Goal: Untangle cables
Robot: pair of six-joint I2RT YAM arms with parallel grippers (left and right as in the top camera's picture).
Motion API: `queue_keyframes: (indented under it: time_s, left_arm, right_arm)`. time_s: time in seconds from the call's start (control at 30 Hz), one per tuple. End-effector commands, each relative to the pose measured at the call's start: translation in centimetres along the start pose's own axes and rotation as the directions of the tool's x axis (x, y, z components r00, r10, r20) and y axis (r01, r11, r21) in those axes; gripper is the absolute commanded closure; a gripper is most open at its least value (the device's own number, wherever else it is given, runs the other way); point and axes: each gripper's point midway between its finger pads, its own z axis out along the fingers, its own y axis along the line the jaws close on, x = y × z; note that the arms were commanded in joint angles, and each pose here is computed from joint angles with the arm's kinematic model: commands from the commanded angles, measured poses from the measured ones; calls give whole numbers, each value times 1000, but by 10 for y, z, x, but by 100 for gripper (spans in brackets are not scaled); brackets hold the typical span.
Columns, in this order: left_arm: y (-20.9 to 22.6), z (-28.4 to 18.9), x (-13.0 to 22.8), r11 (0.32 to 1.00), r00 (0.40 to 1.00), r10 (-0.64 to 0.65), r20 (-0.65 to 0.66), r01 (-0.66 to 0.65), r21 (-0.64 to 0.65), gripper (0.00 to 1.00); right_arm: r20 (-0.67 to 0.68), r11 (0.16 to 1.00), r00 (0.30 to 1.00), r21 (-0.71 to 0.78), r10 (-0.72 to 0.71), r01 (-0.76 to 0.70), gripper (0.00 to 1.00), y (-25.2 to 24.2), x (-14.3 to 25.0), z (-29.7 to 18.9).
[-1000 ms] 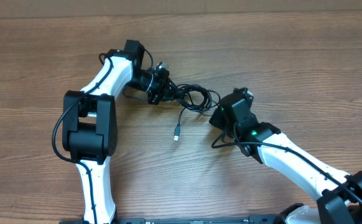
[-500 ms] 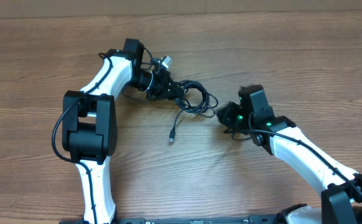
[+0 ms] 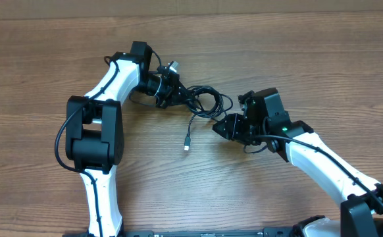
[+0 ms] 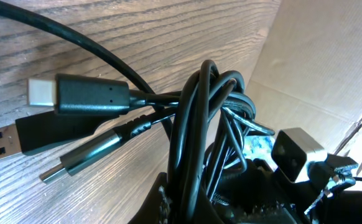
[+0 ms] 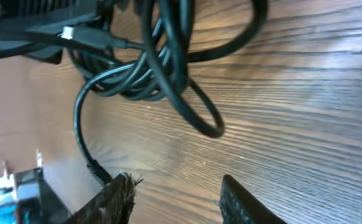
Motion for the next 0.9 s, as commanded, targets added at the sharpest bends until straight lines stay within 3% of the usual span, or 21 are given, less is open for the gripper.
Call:
queue_keyframes:
  time_s: [0.0, 0.07, 0.13, 0.47, 0.67, 0.77, 0.8, 0.83, 0.87]
  left_arm:
    - [-7, 1, 2, 996, 997, -67, -24, 68, 49, 96]
    - [-17, 0, 8, 990, 995, -81, -54, 87, 107, 96]
    - [-20, 0, 9, 988, 994, -87, -64, 95, 124, 96]
    - [-24, -1, 12, 984, 992, -97, -79, 108, 142, 96]
    - [-23, -1, 12, 984, 992, -97, -78, 108, 141, 96]
    - [-23, -1, 13, 984, 992, -102, -80, 112, 139, 96]
    - [-22, -1, 14, 984, 991, -108, -82, 119, 135, 96]
    - [-22, -1, 15, 982, 989, -119, -86, 130, 134, 96]
    - [-22, -1, 15, 981, 987, -132, -89, 143, 132, 96]
  right_arm:
    - [47, 998, 997, -17, -62, 63, 57, 9, -16, -5]
    - [112, 995, 992, 80, -63, 54, 58, -7, -28, -6]
    - [189, 987, 981, 149, 28, -57, 67, -22, -39, -10]
    - [324, 985, 942, 119, 83, -127, 71, -16, -67, -16]
    - [435, 950, 896, 232, 93, -211, 84, -42, -80, -27]
    - [428, 947, 899, 238, 96, -214, 93, -44, -78, -27]
    - [425, 947, 900, 240, 97, -215, 88, -45, -77, -27]
    - [396, 952, 912, 224, 107, -209, 70, -41, -72, -23]
    - [370, 956, 922, 210, 116, -205, 66, -39, -67, -21]
